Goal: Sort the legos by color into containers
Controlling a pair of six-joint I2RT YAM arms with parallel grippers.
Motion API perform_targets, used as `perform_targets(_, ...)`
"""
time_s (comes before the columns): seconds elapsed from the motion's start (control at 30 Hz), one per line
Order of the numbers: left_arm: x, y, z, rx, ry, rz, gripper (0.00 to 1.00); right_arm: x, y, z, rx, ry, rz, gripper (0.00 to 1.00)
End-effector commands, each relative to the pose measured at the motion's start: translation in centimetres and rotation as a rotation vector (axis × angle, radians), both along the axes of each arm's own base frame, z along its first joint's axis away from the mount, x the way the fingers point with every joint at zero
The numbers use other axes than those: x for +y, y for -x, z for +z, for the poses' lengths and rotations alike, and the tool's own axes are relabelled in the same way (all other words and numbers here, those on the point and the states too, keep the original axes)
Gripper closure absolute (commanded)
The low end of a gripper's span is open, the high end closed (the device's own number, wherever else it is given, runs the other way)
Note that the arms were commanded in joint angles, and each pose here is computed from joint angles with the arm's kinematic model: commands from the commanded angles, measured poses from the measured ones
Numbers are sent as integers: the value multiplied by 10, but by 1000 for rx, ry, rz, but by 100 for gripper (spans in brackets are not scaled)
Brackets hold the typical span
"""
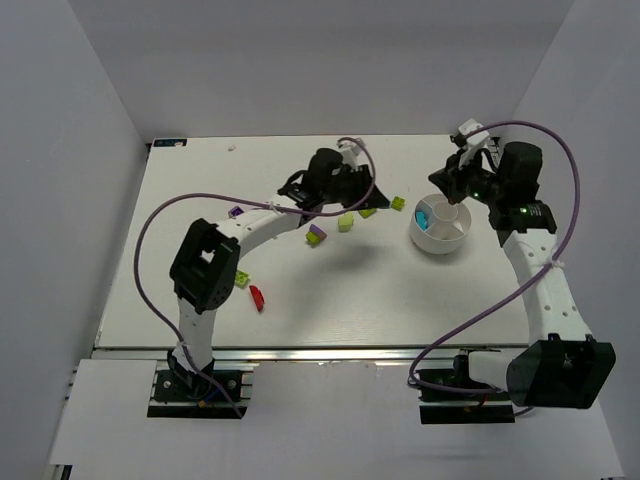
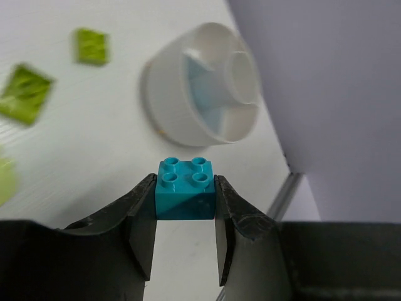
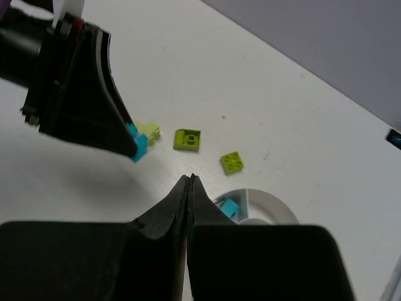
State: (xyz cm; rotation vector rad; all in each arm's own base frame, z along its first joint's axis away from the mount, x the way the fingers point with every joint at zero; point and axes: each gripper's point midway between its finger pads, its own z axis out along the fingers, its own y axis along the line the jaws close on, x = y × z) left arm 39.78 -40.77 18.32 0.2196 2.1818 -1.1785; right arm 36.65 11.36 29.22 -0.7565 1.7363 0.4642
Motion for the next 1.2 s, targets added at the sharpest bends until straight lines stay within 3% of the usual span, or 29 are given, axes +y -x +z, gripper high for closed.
perform_targets(0.0,-53,7,48,-134,162,-148,100,-22,-4,26,-95,-21,-100,100)
perform_targets(0.23,-115,8,39,-160,180,-218,95,-41,1,34,-115,-22,-160,100)
perform_targets(0.27,-120,4,21,-133,150,-209,94,-42,1,34,-114,-23,-162,100)
perform_targets(0.43,-137,-1,16,-150,133,-214,88,-41,3,36,-115,-30,-160,100)
perform_targets(0.53,-142,1,4,-137,99,-215,82,-41,3,36,-118,-29,-157,100)
perform_targets(0.77,-146,3,-8,-127,56,-204,52,-39,4,35,-114,-34,-145,100)
perform_targets(0.9,-147,2,-1,-139,61,-195,43,-38,5,36,-116,-33,-140,100)
perform_targets(1.17,-147,-3,10,-158,59,-179,41,-36,7,38,-121,-34,-128,100)
